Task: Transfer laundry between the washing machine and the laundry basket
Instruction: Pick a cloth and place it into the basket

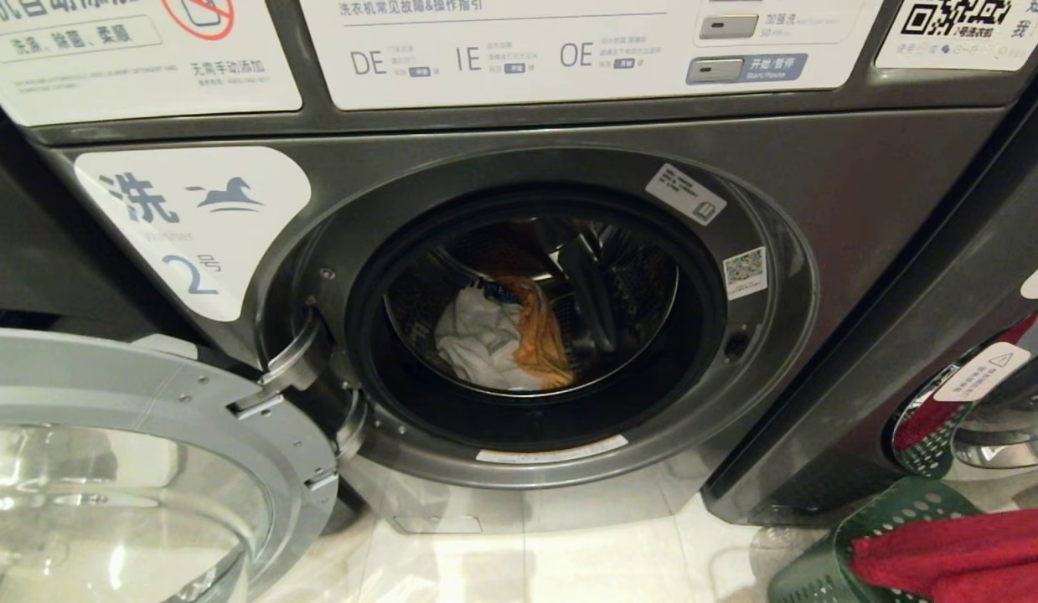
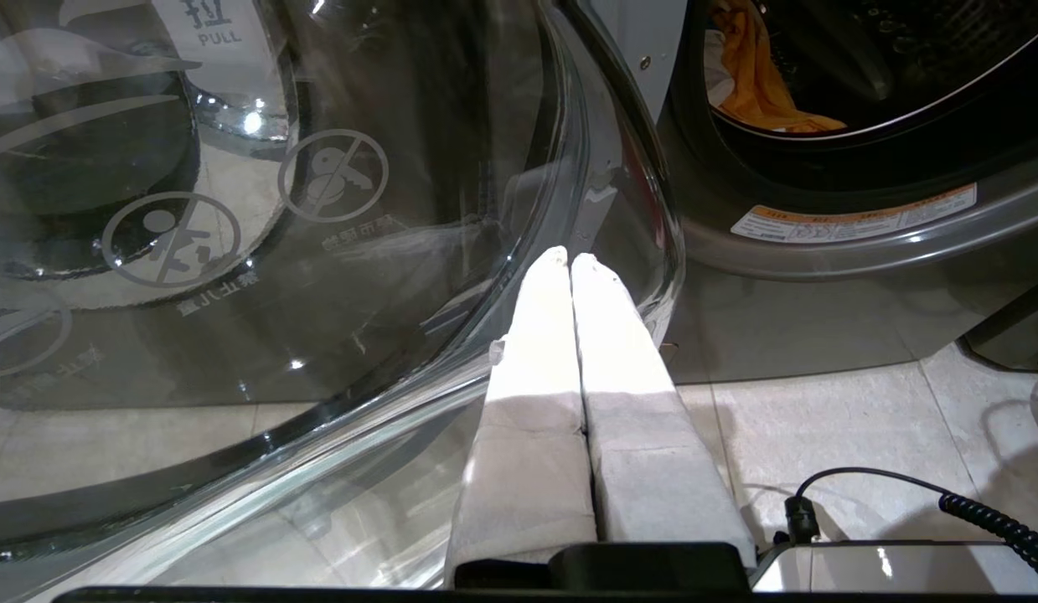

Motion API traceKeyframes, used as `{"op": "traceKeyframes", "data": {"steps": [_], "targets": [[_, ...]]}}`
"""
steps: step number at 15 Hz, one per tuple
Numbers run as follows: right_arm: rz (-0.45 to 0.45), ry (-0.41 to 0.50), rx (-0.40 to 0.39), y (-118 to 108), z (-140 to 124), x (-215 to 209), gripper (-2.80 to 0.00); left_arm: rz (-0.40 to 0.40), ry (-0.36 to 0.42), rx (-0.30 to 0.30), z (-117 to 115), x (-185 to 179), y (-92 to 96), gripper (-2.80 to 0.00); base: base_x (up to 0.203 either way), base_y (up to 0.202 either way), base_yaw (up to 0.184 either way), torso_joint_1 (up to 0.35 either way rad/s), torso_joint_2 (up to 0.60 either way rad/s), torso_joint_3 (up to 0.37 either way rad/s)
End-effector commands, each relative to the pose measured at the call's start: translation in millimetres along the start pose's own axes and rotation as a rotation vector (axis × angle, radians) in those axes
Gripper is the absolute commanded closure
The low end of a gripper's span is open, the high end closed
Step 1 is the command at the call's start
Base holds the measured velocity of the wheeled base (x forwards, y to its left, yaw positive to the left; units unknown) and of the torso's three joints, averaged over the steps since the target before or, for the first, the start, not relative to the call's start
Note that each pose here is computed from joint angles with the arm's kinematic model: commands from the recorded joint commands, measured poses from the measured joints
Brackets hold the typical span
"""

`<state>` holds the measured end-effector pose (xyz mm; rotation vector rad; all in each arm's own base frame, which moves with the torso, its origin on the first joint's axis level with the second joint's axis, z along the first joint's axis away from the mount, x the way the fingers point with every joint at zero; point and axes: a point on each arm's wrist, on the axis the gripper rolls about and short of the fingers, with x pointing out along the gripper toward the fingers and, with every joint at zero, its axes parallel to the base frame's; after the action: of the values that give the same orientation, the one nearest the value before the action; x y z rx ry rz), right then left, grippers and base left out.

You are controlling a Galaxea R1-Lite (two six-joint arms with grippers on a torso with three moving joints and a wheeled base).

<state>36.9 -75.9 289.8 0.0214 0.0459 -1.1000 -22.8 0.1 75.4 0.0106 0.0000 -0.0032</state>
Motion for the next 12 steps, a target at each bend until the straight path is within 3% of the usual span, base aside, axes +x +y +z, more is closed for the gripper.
{"op": "traceKeyframes", "data": {"steps": [1, 5, 10, 11, 12], "targets": [[-0.001, 0.119, 0.001, -0.7, -22.1, 21.9, 0.0, 0.0, -0.001, 0.0, 0.0, -0.1, 0.0, 0.0, 0.0, 0.0, 0.0, 0.0, 0.0, 0.0], [0.053, 0.33, -0.031, 0.9, -80.6, 59.9, 0.0, 0.001, -0.001, 0.0, -0.1, -0.1, 0.0, 0.0, 0.0, 0.0, 0.0, 0.0, 0.0, 0.0], [0.392, 0.512, -0.123, 32.9, -133.9, 84.7, 0.0, 0.0, -0.002, 0.0, 0.0, -0.1, 0.0, 0.0, 0.0, 0.0, 0.0, 0.0, 0.0, 0.0], [0.425, 0.542, -0.142, 37.0, -140.7, 86.9, -2.8, 0.0, 0.0, 0.0, -0.1, -0.1, 0.0, 0.0, 0.0, 0.0, 0.0, 0.0, 0.0, 0.0], [0.443, 0.57, -0.151, 40.1, -145.9, 90.7, -2.8, 0.0, -0.002, 0.0, 0.0, -0.1, 0.0, 0.0, 0.0, 0.0, 0.0, 0.0, 0.0, 0.0]]}}
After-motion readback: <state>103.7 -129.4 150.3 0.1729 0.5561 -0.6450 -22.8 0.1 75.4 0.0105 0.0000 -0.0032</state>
